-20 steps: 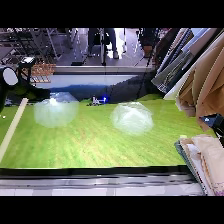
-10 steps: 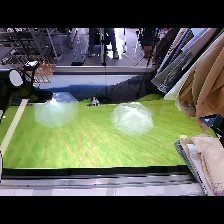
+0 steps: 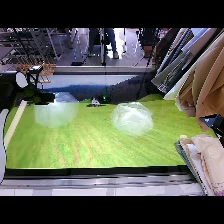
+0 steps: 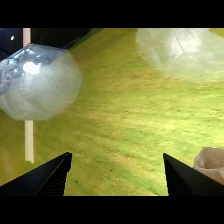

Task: Fold the clothes and pants, and hang the long-sleeved shirts on hangers.

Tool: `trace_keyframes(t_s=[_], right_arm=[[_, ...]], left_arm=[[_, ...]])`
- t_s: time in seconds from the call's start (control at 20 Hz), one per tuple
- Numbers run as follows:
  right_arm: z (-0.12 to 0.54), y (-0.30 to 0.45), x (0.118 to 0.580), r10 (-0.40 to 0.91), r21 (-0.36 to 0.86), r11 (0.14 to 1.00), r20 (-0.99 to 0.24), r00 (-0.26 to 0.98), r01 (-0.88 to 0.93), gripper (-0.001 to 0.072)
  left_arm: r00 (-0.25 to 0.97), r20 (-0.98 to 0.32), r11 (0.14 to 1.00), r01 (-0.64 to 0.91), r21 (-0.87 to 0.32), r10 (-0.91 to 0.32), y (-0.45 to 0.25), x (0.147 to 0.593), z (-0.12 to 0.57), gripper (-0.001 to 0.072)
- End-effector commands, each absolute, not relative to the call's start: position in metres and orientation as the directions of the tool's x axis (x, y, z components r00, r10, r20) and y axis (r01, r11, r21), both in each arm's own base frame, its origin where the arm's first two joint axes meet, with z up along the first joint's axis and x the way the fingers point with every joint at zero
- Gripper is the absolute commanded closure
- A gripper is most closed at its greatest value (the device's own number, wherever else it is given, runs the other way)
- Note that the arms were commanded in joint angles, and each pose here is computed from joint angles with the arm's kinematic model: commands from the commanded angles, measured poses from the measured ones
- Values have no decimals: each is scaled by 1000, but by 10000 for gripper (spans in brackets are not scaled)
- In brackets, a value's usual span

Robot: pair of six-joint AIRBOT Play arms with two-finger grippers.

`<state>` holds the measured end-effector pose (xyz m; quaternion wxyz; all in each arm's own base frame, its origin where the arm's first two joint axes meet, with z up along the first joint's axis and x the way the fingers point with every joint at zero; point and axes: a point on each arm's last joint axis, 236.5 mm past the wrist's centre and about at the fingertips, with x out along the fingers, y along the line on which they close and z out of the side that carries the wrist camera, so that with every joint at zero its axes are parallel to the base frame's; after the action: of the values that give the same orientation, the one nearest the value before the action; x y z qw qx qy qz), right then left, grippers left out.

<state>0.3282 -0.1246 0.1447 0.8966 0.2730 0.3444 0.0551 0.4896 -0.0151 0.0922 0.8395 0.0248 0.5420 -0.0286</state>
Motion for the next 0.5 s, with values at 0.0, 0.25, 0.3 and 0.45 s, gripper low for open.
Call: trace_keyframes(t_s=[0.0,0.25,0.3,0.45], right_arm=[[145,-124,328,287,527,845,-587,757,88,57],[145,-124,328,287,527,845,-587,757,88,57],[145,-124,328,287,527,845,-587,757,88,57],[145,-124,328,287,527,845,-587,757,88,57]], left_arm=[[394,-919,997,74,9,-21,-15,491,83,703],[363,-932,997,75,8,-20,-15,494,66,703],[356,-934,997,75,7,-20,-15,494,63,703],[333,-943,997,75,6,-19,-15,496,51,703]])
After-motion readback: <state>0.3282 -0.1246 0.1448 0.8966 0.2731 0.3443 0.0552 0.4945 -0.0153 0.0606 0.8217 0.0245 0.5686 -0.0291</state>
